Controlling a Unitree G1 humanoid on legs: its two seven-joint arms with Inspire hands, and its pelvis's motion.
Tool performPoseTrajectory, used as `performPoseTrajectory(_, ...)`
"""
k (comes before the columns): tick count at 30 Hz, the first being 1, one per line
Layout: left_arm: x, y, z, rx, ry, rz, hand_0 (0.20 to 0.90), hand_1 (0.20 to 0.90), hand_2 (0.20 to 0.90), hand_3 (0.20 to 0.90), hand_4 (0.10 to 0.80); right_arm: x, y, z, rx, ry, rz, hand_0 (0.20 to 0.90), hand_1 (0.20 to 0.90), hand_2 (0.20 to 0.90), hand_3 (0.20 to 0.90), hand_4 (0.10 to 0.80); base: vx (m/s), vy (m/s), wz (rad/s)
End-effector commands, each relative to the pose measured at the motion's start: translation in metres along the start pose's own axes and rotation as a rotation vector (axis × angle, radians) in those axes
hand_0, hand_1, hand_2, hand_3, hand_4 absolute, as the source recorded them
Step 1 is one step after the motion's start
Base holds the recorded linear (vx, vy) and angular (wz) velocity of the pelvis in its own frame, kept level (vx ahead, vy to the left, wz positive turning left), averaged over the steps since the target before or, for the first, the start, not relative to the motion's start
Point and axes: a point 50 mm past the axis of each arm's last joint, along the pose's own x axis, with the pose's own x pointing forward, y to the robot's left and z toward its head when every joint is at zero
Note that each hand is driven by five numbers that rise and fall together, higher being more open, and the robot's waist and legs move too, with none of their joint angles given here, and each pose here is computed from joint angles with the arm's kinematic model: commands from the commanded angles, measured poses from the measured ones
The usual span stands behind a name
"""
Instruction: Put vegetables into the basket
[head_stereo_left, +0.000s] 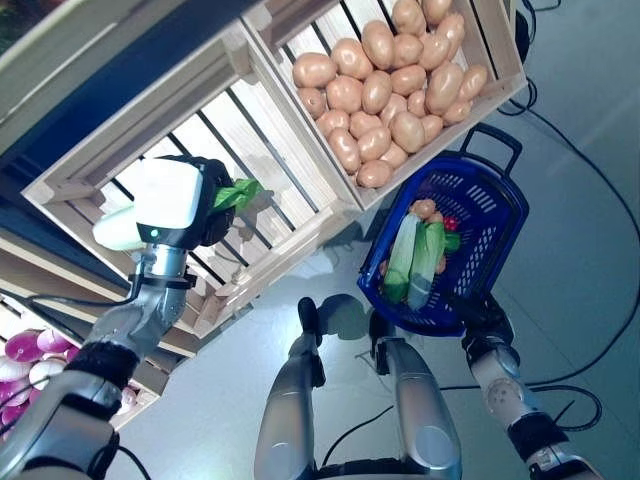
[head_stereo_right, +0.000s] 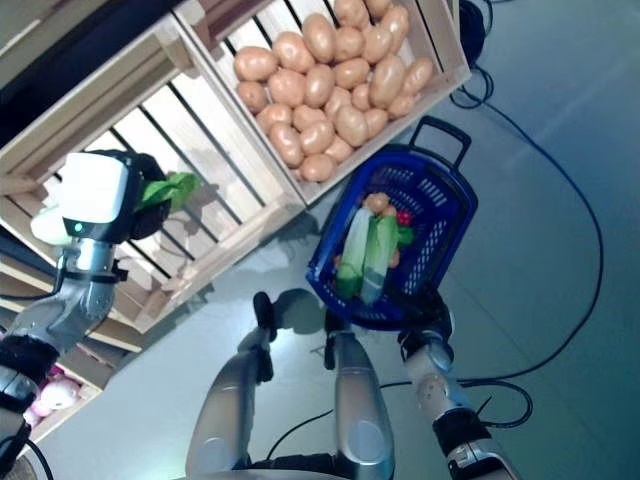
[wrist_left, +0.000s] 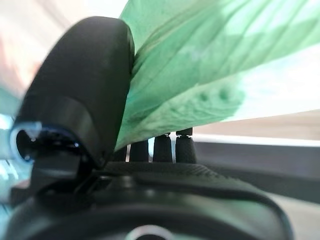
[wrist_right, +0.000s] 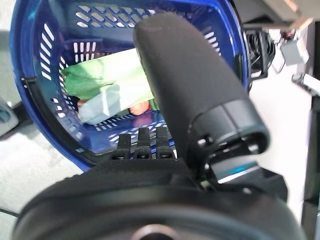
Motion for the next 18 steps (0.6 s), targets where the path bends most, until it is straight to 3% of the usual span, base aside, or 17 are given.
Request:
performPoseTrajectory(1,0.005,0.023,0.016,-0.376,0.11,0.246,0.3,0.3,0.3,0.3,0.4,-0.008,-0.018,0.001,-0.011,-0.073,-0.054,0.9,0.9,0.9,0.9,0.8,0.121,-0.045,0.11)
performPoseTrajectory(4,-0.012,0.02,0.029,-0.602,0.18,0.207,0.3,0.3,0.3,0.3,0.4,-0.013,-0.023,-0.006,-0.008,-0.062,-0.079,0.9,0.9,0.9,0.9,0.8,0.124,-0.047,0.19)
performPoseTrajectory(7,-0.034,0.017,0.033,-0.991,0.338,0.165,0.3,0.3,0.3,0.3,0.4,-0.017,-0.033,-0.016,-0.025,-0.06,-0.097,0.9,0.9,0.9,0.9,0.8,0.189,-0.048,0.22)
performPoseTrajectory(13,-0.059,-0.004,0.052,-1.594,0.458,0.048,0.3,0.3,0.3,0.3,0.4,-0.024,-0.035,-0.018,-0.029,-0.094,-0.067,0.9,0.9,0.9,0.9,0.8,0.135,-0.008,0.2)
performPoseTrajectory(18,-0.068,-0.015,0.06,-1.89,0.511,0.05,0.3,0.3,0.3,0.3,0.4,-0.029,-0.033,-0.015,-0.045,-0.134,-0.01,0.9,0.9,0.9,0.9,0.8,0.08,0.017,0.06)
